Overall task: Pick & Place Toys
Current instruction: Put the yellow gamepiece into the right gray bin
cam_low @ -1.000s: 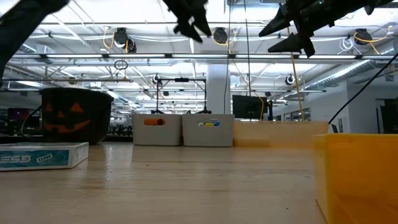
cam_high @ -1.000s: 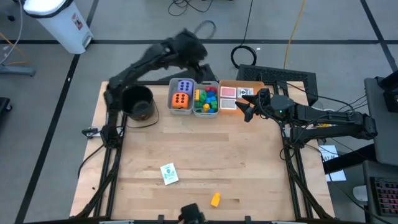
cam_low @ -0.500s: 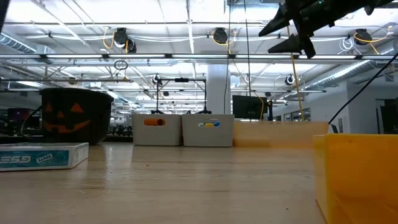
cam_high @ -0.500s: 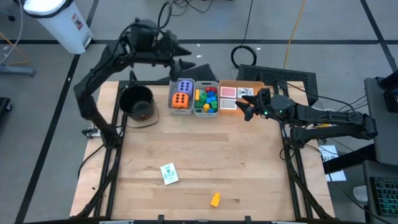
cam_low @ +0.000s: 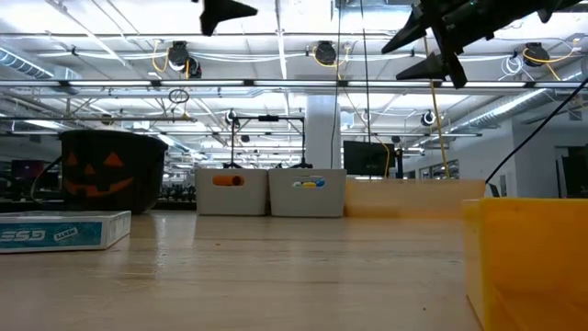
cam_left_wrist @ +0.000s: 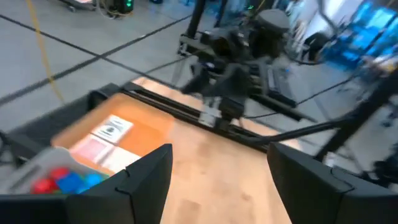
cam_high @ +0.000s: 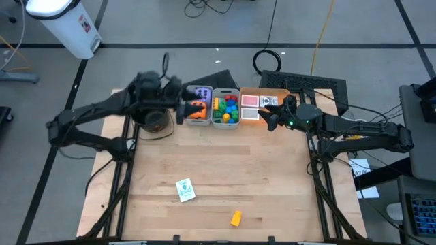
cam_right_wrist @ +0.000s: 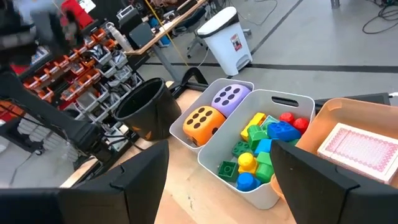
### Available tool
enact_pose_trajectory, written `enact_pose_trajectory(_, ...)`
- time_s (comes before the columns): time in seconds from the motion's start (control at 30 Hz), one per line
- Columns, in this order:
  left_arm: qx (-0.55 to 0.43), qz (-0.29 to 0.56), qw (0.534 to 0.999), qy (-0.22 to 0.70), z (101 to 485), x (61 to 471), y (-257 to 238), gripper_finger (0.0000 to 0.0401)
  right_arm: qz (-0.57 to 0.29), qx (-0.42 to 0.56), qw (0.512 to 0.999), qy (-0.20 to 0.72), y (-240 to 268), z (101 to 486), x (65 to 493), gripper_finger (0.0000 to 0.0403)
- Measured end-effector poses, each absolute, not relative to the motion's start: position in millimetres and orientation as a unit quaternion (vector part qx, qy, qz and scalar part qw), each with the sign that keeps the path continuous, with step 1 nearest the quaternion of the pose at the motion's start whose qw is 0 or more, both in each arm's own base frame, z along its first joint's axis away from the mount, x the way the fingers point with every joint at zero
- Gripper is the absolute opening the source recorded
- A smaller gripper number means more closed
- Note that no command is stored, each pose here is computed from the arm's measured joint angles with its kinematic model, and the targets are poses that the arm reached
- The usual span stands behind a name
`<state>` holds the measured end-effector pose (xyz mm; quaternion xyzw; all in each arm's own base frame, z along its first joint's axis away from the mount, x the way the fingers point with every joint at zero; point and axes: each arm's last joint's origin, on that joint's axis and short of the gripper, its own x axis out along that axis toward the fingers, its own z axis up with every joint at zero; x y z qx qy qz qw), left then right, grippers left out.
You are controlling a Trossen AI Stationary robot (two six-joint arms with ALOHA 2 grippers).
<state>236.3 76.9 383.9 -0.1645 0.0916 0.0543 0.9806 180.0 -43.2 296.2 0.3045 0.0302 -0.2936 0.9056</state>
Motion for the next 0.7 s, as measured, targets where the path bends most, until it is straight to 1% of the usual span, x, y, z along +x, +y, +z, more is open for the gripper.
enact_pose_trajectory(0.2,-0.219,0.013,0.971,0.092,350.2,204.5,42.5,0.0266,-0.298,0.312,0.901,0.039,-44.1,291.9,184.8,0.0270)
enact_pose_trajectory(0.37,-0.249,-0.007,0.964,0.091,338.5,181.7,13.5,0.0266,-0.300,0.382,0.873,0.033,-44.7,284.8,194.3,0.0270)
enact_pose_trajectory(0.43,-0.256,-0.013,0.962,0.092,337.1,175.7,3.1,0.0266,-0.268,0.409,0.872,0.030,-41.6,283.8,202.7,0.0270)
enact_pose_trajectory(0.53,-0.259,-0.018,0.960,0.101,336.7,170.5,-10.9,0.0266,-0.179,0.424,0.888,0.006,-30.3,288.3,221.6,0.0270)
enact_pose_trajectory(0.6,-0.258,-0.022,0.960,0.109,335.5,169.1,-18.7,0.0266,-0.120,0.429,0.895,-0.022,-19.0,291.7,234.9,0.0270)
enact_pose_trajectory(0.7,-0.259,-0.024,0.959,0.116,334.3,167.8,-28.0,0.0266,-0.061,0.433,0.898,-0.038,4.2,290.4,250.4,0.0270)
